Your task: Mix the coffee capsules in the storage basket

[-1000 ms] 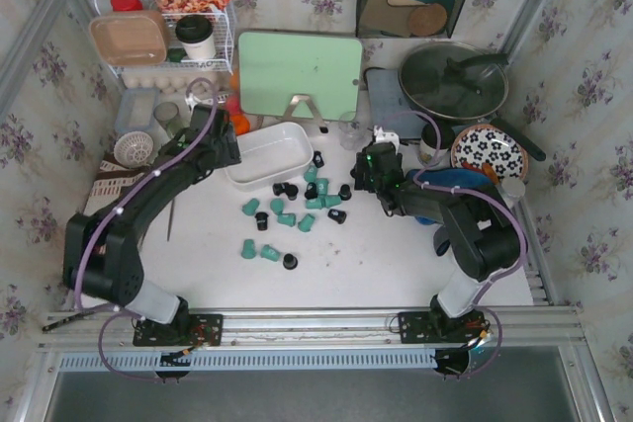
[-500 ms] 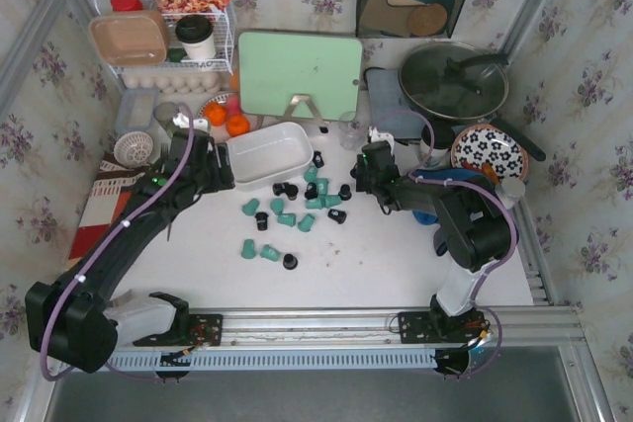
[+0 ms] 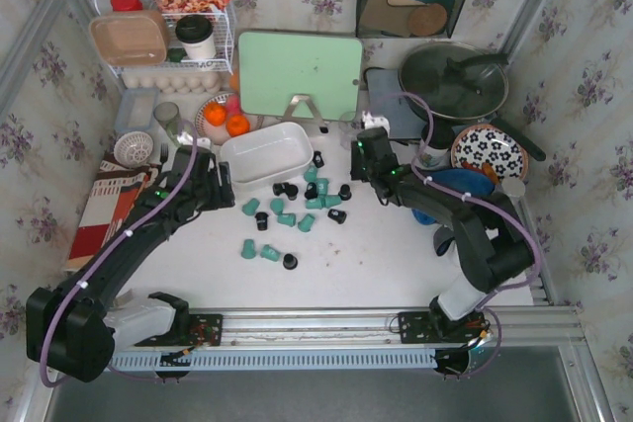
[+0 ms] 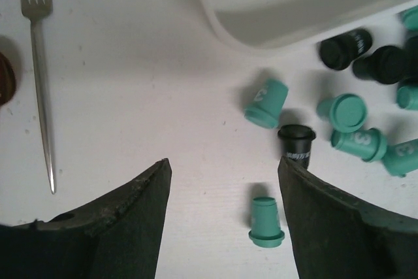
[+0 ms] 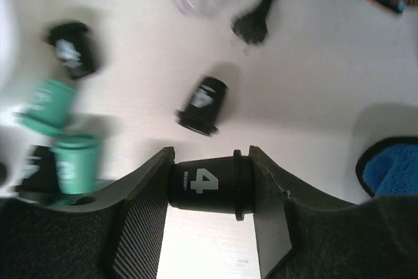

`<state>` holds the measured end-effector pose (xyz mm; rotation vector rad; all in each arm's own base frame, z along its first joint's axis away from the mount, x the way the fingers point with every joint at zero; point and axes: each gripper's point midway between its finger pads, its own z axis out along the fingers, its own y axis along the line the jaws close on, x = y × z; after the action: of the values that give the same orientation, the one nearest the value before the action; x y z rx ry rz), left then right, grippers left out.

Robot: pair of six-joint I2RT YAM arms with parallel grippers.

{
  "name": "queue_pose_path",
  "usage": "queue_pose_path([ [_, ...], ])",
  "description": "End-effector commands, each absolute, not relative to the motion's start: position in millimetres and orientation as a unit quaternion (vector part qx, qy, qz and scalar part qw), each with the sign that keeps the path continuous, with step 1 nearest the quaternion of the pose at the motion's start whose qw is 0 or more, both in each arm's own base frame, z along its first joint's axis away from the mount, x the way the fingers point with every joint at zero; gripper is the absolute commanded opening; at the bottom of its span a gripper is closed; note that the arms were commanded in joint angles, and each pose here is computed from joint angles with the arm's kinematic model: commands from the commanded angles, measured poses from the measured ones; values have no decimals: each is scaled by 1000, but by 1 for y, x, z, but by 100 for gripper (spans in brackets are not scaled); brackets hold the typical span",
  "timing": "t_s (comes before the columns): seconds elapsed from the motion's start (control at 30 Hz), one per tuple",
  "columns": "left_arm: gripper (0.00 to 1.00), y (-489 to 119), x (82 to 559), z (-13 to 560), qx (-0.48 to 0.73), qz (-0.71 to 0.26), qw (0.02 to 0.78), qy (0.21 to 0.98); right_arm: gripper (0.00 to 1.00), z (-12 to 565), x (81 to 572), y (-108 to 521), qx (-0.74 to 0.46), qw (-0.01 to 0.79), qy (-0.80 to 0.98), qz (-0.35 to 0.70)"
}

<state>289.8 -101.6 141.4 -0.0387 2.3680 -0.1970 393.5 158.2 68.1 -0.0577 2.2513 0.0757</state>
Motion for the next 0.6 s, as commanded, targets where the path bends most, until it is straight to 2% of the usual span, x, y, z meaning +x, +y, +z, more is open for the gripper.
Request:
queue_pose_path([
  [0.0, 69, -105, 290, 133, -28, -89, 373, 923, 27, 125, 399, 178, -54, 477, 876, 36],
  [0.13, 70, -115, 290, 125, -29, -112, 358, 926, 25, 181, 400, 246, -104, 526, 834, 133],
  [0.27, 69, -111, 294, 108, -32, -90, 345, 934, 25, 203, 410, 303, -125, 550, 793, 231],
  [0.47, 69, -115, 299, 88, -23, -79, 308, 948, 26, 174, 439, 354, -140, 536, 789, 264],
  [0.57, 69, -117, 301, 81, -19, -78, 297, 952, 31, 154, 448, 361, -141, 524, 800, 255],
])
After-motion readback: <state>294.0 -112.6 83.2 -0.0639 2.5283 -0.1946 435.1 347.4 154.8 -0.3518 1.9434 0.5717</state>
